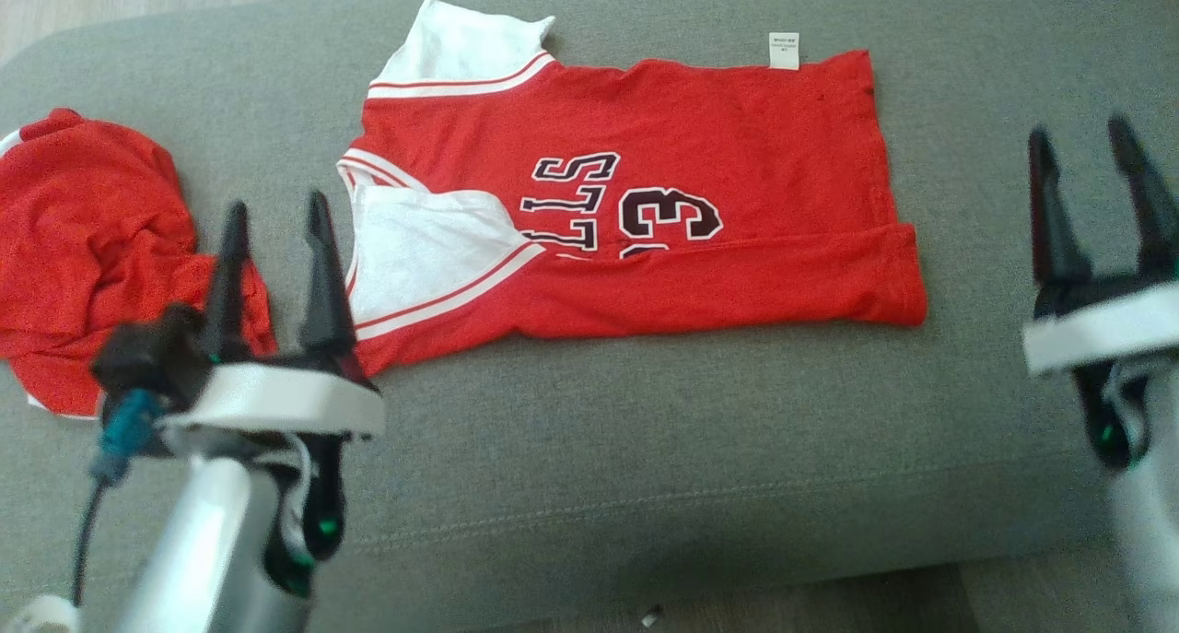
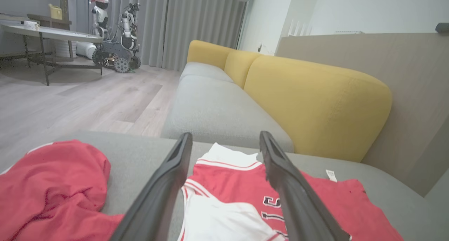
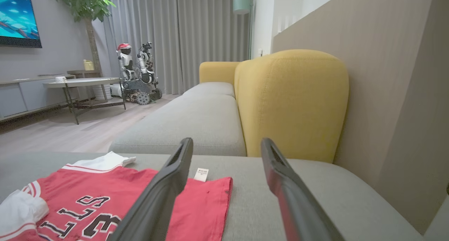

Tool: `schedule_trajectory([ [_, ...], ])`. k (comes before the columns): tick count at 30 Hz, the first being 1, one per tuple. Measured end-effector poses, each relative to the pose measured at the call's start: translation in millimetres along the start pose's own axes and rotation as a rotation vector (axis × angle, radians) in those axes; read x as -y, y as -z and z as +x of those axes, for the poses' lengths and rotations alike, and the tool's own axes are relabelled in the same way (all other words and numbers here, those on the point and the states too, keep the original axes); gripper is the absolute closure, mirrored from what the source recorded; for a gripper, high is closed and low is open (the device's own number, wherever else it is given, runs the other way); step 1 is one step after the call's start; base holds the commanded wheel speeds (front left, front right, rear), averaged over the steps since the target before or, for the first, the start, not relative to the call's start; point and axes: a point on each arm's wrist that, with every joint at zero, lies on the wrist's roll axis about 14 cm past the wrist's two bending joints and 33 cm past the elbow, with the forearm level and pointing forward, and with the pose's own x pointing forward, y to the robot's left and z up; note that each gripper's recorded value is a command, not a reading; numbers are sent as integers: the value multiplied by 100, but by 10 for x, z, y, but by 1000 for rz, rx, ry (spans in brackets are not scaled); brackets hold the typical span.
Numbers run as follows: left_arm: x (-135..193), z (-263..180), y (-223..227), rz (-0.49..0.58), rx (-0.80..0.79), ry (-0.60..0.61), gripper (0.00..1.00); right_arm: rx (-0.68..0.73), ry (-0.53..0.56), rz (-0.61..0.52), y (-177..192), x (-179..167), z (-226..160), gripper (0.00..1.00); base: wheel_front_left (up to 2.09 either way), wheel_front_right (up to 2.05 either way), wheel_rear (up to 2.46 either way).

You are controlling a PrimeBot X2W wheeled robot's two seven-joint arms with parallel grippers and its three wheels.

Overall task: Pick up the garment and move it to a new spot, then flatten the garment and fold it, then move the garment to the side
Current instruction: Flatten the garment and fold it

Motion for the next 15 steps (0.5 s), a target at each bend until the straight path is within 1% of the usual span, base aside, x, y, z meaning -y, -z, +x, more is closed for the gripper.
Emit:
schedule_trajectory([
  [6,95,-159,313,-20,-79,10,0,-10,13,17,199,-297,-305,0,0,0,0],
  [7,107,-167,391,-4,-98,19,0,-14,18,11,223,-332,-355,0,0,0,0],
  [11,44,-196,621,57,-162,19,0,18,37,12,122,-317,-369,0,0,0,0],
  [15,-79,-298,1011,99,-286,-8,0,23,43,3,90,-313,-392,0,0,0,0],
])
